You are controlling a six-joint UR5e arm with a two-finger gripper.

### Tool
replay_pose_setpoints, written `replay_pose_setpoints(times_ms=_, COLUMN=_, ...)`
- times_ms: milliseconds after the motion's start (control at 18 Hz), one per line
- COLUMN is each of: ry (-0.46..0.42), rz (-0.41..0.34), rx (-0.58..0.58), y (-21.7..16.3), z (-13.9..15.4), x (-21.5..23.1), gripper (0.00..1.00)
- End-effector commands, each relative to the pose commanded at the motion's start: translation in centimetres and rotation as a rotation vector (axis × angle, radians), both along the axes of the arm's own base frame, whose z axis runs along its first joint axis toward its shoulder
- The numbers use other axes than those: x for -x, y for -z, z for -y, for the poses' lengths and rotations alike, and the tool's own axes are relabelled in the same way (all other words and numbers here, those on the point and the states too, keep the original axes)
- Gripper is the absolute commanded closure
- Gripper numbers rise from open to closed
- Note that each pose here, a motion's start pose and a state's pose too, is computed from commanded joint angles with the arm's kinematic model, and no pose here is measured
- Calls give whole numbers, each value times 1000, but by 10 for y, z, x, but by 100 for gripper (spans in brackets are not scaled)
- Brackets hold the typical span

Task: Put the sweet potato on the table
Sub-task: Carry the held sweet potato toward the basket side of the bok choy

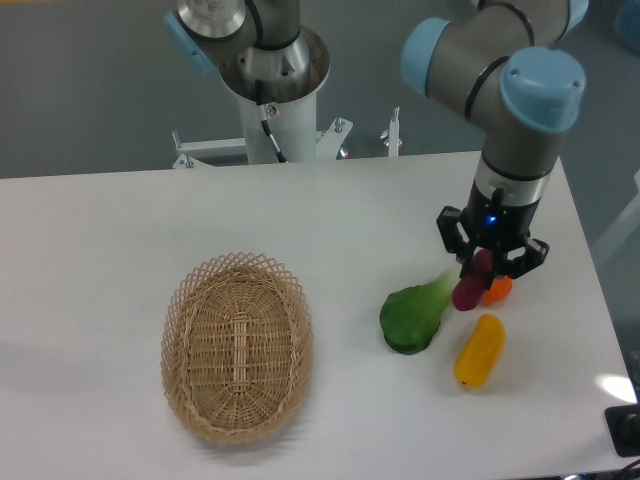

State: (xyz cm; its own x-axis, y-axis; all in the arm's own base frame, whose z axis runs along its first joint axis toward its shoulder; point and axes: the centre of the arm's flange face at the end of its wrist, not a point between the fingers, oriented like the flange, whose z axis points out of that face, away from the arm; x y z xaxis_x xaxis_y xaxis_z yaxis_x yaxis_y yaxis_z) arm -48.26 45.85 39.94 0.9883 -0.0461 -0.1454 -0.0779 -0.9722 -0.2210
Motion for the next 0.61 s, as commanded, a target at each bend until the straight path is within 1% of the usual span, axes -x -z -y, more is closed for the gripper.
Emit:
replay_pose_setpoints(times_ms=389, ry=-120, rz=-1, rx=-78, y=29, z=-66, x=-37, gripper=75)
replay_pose_setpoints(times_ms=556, ry=-138, rz=-4, rx=-103, y=60, z=-94, x=-45, gripper=75)
replay_pose_setpoints(times_ms=611, ry=-130, rz=-2, rx=-101, y=72, z=-101, x=-47, gripper=75)
